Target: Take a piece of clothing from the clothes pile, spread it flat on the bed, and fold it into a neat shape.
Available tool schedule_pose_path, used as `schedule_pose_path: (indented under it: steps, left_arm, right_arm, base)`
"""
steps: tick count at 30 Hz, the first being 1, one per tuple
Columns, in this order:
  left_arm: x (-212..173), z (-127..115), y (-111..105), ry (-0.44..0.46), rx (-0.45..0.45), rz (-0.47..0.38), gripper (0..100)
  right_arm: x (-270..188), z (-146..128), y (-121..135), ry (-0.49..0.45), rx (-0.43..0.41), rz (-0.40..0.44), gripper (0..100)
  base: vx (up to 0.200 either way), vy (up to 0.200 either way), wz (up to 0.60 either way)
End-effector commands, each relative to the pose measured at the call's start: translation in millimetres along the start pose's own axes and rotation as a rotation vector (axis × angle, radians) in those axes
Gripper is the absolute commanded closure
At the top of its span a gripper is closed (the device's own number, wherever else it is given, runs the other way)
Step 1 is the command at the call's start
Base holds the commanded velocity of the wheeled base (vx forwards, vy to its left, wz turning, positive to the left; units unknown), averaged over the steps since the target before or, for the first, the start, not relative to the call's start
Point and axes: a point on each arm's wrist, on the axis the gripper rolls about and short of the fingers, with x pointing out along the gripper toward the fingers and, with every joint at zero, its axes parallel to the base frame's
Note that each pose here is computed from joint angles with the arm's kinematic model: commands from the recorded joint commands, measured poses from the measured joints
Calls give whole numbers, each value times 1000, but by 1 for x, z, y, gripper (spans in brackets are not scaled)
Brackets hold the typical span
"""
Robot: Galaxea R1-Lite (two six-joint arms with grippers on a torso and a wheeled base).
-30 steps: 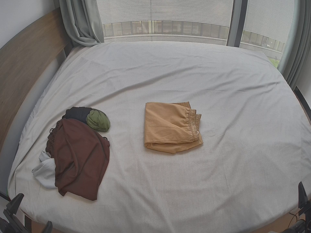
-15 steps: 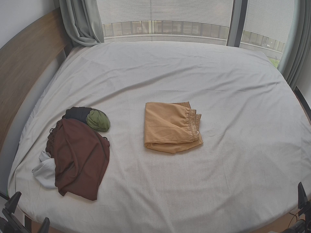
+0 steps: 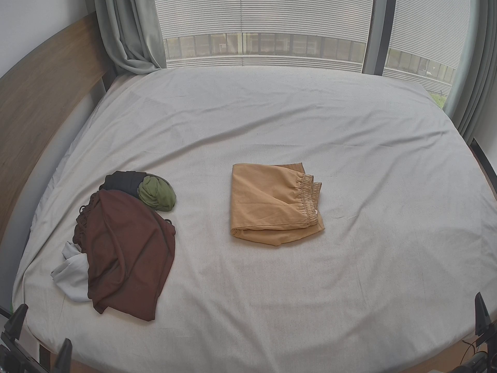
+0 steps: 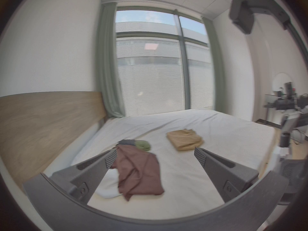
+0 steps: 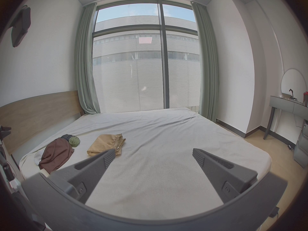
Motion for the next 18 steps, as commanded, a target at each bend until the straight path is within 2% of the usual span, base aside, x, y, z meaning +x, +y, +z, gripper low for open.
schedule_pose_path:
  steps: [1,3,12,16,18]
  left_arm:
    - [-1,-11,2,67,-64,151,0]
    - [-1,-13,2,90,-81,153,0]
    - [-1,-12,2,80,-86,155,0]
    - [-1,-12,2,80,-88,157,0]
    - [-1,-12,2,80,-88,157,0]
  right_arm:
    - [2,-5,0,23,0,-2,0]
    - [2,-5,0,26,0,-3,0]
    - [2,-5,0,29,-30,4,0]
    - [2,-5,-1,31,-131,-12,0]
    - [2,-6,-1,38,-146,-4,0]
  base:
    - [0,0,0]
    - [0,0,0]
    - [0,0,0]
    - [0,0,0]
    - [0,0,0]
